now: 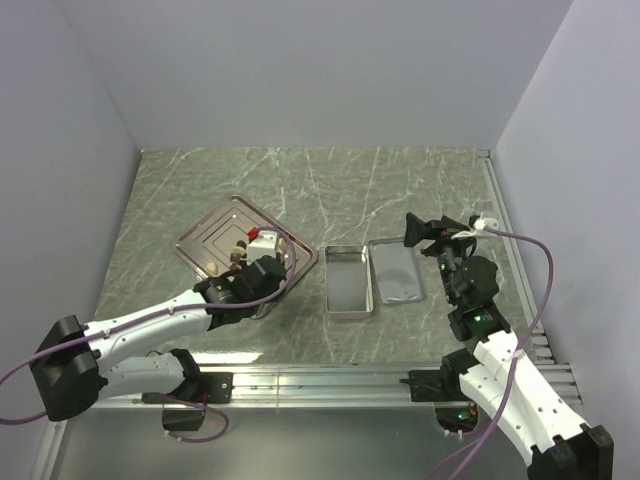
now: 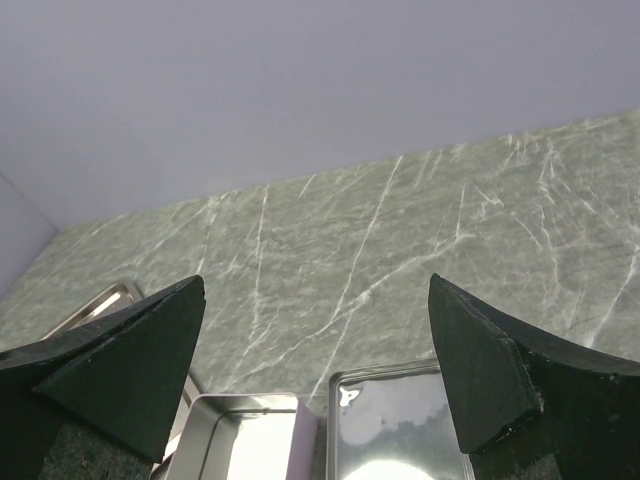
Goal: Pack the chocolate
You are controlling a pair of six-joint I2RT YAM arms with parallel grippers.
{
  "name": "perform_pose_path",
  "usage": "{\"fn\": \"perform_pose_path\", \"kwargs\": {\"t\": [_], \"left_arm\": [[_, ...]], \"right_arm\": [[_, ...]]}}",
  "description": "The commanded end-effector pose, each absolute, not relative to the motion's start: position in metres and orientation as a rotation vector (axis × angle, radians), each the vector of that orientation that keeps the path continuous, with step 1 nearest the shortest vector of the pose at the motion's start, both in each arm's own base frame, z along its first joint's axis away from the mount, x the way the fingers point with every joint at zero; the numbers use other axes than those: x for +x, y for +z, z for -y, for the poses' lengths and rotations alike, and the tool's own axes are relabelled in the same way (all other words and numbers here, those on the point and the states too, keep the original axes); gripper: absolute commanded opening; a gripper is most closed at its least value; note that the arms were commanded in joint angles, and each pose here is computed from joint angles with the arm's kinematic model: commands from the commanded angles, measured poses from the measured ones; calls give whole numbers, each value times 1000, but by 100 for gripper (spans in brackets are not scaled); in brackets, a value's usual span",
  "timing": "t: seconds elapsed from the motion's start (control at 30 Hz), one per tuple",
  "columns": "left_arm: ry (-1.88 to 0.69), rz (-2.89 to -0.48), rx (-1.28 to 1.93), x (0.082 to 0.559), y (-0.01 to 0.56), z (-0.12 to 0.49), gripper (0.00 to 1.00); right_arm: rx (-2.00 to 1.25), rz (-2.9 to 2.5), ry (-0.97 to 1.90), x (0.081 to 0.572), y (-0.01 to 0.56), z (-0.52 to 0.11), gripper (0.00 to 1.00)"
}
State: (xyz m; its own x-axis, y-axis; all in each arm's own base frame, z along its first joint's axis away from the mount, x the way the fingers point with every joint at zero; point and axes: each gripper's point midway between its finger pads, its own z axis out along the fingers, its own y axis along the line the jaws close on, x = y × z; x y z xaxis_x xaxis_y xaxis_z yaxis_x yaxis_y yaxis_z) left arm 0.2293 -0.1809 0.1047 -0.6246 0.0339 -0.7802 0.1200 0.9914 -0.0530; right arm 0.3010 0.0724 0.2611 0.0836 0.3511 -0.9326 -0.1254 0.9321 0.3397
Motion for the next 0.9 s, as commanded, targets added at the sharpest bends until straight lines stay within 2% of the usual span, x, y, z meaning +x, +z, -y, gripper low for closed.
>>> {"fn": "perform_pose_path", "kwargs": {"t": [0.0, 0.37, 0.53, 0.67, 0.87], "left_arm": [[-188, -2212, 121, 237, 115, 195, 43], [-184, -2209, 120, 241, 114, 194, 41], [-142, -2207, 99, 243, 112, 188, 25], [-136, -2196, 86, 243, 115, 185, 20], [-143, -2146, 62, 248, 139, 183, 18]], "right_arm": [[195, -1384, 374, 300, 284, -71, 99], [192, -1388, 373, 301, 283, -72, 99], [192, -1386, 374, 300, 283, -72, 99], [191, -1388, 375, 301, 283, -72, 98], [190, -1388, 376, 301, 283, -72, 99]]}}
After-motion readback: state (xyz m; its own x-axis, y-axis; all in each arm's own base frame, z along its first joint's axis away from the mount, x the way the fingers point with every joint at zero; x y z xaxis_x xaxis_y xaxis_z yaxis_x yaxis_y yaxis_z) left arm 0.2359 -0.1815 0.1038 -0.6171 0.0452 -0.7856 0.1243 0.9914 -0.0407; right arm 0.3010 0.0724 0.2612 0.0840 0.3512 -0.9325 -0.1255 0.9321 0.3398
